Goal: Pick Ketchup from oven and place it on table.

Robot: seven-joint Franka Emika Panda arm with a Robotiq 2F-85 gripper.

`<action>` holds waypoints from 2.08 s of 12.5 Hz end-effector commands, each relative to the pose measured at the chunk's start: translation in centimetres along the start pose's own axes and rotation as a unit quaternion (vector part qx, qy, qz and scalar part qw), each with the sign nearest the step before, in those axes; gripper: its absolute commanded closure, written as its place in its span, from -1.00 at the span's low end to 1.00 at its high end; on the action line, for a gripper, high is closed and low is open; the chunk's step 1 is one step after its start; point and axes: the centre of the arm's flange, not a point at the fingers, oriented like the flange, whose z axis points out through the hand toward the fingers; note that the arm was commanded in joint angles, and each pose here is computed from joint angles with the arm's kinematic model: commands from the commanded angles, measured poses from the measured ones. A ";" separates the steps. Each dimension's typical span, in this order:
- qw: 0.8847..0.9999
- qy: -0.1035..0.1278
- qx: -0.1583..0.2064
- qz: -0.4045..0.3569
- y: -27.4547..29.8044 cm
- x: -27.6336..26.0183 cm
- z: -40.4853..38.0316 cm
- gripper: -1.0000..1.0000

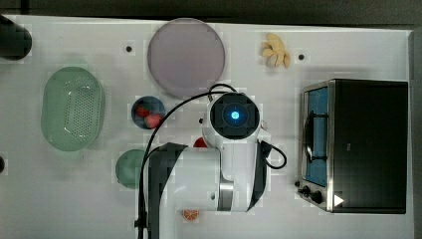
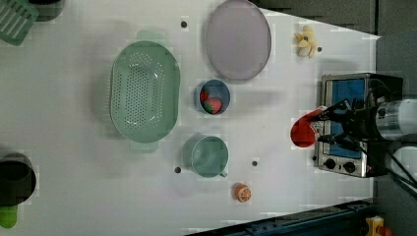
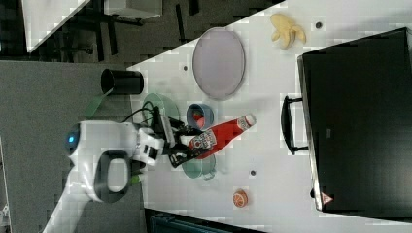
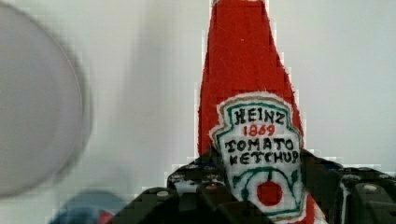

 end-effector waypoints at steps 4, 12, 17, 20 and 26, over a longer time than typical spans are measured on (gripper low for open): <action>0.998 0.007 0.006 0.057 -1.8 3.0 13.2 -0.01; 0.998 0.014 0.025 0.055 -2.2 3.0 13.9 -0.48; 0.996 0.027 0.065 0.052 -3.8 3.2 2.9 -1.00; 0.996 0.029 0.074 0.050 -3.7 2.9 -6.6 -1.00; 0.997 0.019 0.049 0.051 0.0 1.5 -23.1 -1.00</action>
